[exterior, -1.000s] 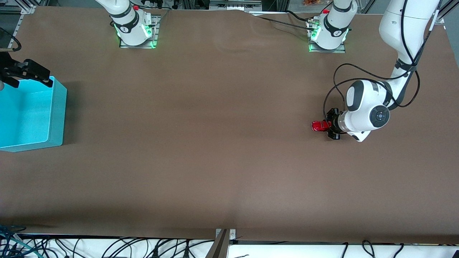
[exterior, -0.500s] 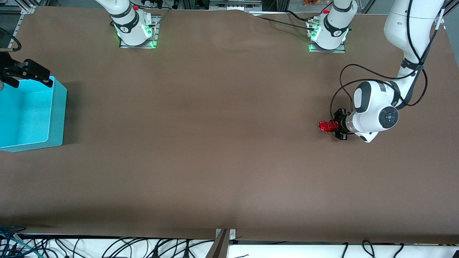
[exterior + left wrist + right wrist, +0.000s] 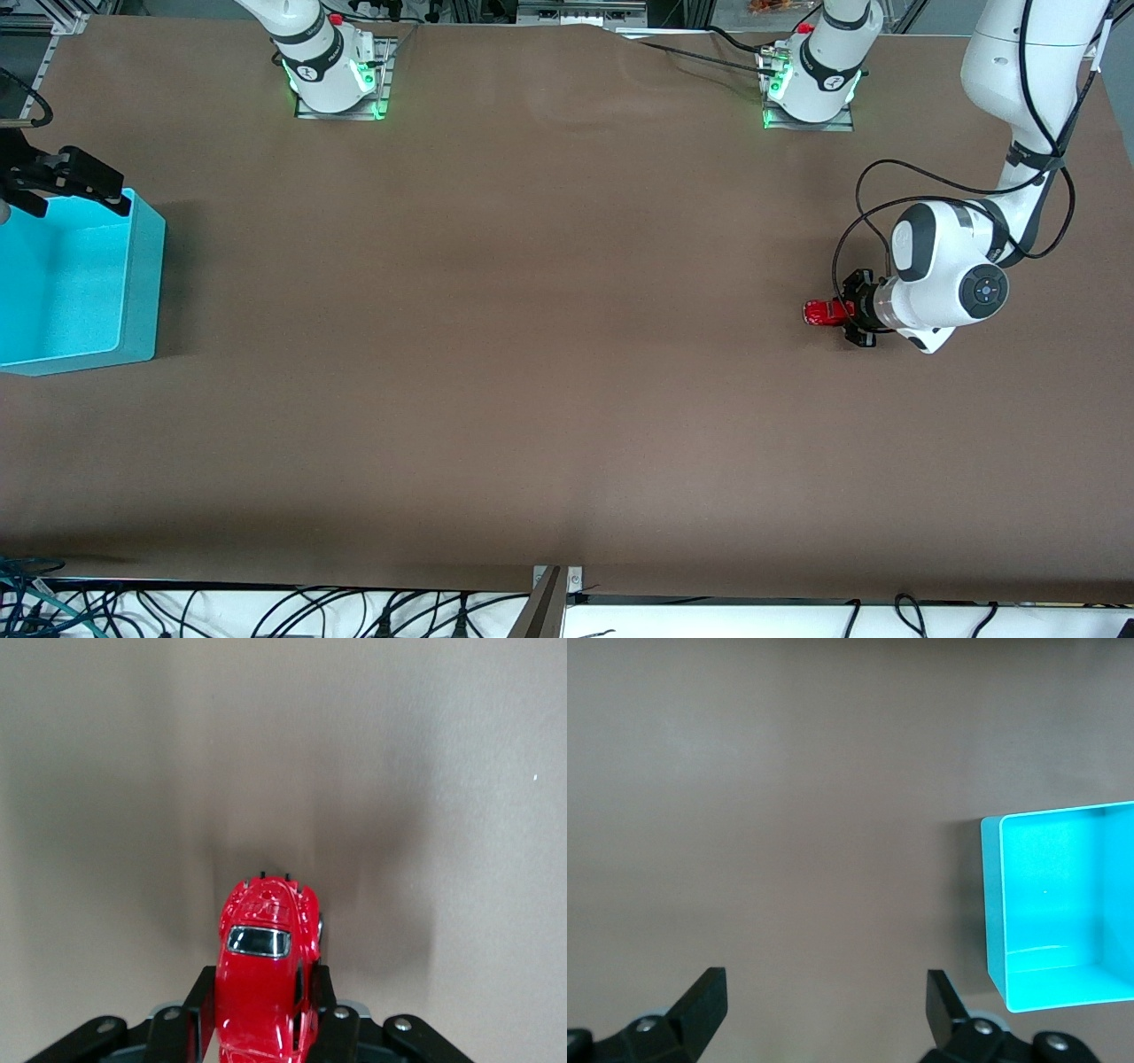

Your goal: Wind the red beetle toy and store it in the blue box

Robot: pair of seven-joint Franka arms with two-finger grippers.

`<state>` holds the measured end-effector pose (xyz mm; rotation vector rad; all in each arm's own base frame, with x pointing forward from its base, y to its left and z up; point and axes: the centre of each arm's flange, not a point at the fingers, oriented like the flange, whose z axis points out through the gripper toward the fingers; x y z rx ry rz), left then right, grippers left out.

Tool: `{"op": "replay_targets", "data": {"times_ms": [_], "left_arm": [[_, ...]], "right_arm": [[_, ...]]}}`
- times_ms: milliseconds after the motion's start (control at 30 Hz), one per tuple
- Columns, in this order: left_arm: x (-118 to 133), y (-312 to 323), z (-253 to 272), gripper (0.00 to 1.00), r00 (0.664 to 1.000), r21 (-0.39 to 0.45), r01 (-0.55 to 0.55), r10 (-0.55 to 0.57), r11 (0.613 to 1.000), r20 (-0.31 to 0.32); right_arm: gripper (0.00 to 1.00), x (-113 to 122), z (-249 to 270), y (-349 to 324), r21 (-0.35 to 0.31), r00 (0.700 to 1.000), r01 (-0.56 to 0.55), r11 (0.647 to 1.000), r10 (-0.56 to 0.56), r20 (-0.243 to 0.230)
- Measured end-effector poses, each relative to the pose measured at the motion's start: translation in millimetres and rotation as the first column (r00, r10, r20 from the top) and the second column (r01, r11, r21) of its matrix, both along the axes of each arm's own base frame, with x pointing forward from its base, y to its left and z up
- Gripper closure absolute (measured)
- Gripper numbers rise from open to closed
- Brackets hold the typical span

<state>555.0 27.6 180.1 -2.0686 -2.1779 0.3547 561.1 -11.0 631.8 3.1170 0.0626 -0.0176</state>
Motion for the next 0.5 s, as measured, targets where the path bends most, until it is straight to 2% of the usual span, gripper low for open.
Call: {"op": "replay_targets", "data": {"times_ms": [500], "left_arm": [[0.6,7.4,0.2,0.54,1.0,0.002,0.004,-0.004,1.0,0.001]], "right_arm": [[0.0,0.0,0.0,0.0,0.0,1.0,0.0,1.0,0.0,0.0]]}}
